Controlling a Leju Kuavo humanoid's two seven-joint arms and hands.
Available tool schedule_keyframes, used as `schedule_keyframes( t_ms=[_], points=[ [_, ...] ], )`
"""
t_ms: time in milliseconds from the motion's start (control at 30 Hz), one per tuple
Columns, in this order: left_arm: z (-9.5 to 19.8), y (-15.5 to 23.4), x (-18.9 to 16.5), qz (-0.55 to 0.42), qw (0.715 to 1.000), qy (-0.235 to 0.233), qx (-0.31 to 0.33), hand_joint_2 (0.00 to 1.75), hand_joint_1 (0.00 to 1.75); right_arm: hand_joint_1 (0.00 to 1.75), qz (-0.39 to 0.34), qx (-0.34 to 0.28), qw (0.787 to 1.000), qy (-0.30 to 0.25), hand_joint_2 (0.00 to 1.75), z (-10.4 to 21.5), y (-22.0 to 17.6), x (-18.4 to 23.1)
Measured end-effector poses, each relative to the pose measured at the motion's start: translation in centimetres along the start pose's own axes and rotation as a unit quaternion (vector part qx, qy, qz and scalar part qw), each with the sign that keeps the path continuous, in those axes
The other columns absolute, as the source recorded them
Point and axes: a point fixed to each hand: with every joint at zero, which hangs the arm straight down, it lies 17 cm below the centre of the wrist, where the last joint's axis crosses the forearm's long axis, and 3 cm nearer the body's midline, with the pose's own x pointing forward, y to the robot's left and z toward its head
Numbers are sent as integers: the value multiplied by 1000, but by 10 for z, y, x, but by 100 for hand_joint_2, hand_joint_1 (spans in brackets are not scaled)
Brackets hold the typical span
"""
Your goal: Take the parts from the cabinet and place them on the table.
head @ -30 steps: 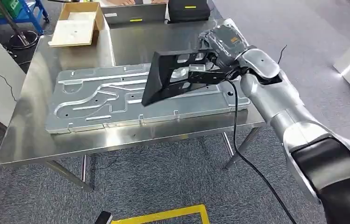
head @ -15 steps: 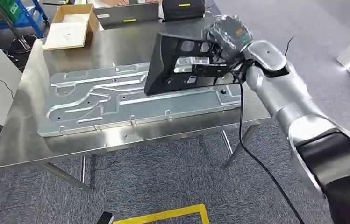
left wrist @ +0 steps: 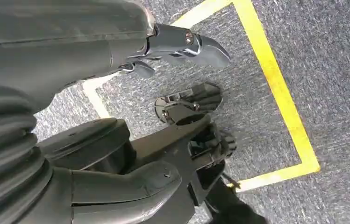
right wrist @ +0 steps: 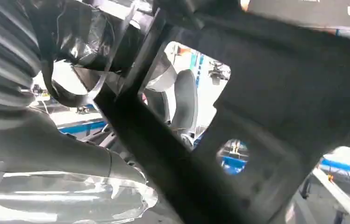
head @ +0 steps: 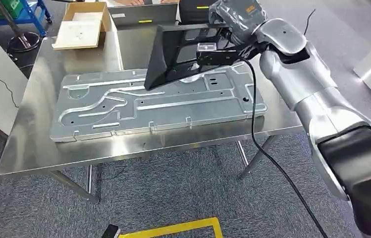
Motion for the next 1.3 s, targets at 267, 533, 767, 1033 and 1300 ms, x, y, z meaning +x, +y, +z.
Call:
schedule_keyframes(
  t_ms=[267,533,767,1033,1300],
  points=[
    [0,0,-6,-15,1000,12,6,175,0,0,7,4,1000,-9,175,-1,3,8],
    [0,1,-8,-26,1000,16,7,175,0,0,5,8,1000,-16,175,-2,10,17],
    [1,0,-11,-32,999,23,6,175,0,0,3,11,1000,-17,175,-1,14,18],
    [1,0,-12,-34,999,23,5,175,0,0,1,22,1000,-11,175,4,23,9],
    [1,-2,-12,-36,999,23,3,175,0,0,12,24,1000,2,175,6,20,-6]
  ],
)
